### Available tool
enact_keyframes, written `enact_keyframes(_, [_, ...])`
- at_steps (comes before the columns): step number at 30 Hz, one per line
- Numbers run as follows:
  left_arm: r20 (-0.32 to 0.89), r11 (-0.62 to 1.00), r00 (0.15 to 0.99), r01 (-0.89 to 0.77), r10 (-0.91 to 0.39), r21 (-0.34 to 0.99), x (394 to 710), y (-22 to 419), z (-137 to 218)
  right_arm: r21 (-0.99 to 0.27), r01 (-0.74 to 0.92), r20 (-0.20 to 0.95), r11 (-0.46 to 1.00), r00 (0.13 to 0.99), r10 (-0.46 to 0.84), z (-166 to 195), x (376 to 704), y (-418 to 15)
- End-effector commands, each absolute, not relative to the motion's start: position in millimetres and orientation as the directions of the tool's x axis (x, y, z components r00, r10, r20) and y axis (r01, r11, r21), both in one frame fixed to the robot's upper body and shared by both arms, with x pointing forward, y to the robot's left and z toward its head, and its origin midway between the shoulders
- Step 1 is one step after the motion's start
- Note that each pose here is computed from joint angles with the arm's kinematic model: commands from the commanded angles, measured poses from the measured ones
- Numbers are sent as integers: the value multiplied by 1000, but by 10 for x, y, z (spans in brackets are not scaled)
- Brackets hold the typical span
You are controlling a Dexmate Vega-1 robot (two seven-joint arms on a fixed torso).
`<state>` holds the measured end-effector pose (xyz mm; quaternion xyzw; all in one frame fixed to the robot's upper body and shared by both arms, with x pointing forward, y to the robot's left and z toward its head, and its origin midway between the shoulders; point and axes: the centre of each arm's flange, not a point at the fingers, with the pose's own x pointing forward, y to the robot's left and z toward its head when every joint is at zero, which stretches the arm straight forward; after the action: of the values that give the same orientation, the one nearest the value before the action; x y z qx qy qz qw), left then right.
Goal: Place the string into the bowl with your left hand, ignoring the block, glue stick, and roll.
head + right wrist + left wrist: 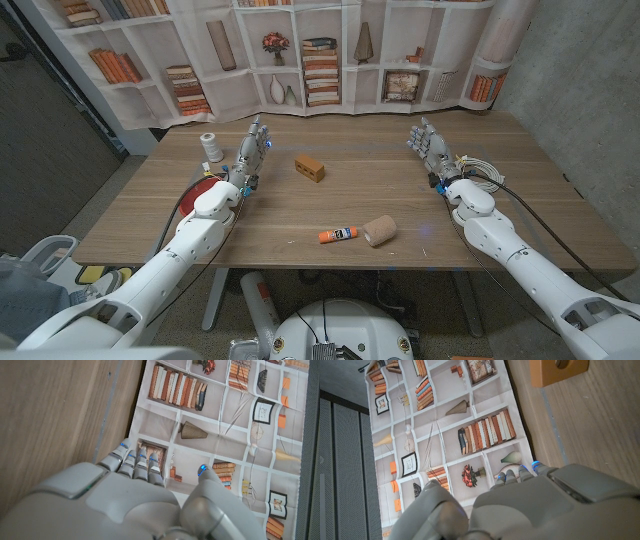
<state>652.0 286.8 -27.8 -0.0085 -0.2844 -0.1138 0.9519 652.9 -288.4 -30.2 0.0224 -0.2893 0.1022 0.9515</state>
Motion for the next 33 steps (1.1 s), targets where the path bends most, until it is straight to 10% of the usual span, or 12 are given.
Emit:
enact_keyframes(1, [526, 970, 818, 236, -231, 59, 6494, 2815, -281, -6, -207, 550, 978, 816, 176, -339, 6522, -2869])
enact_keyframes(33, [549, 980, 812, 168, -199, 108, 6180, 2948, -232, -37, -230, 589, 973, 781, 207, -228, 6413, -2921])
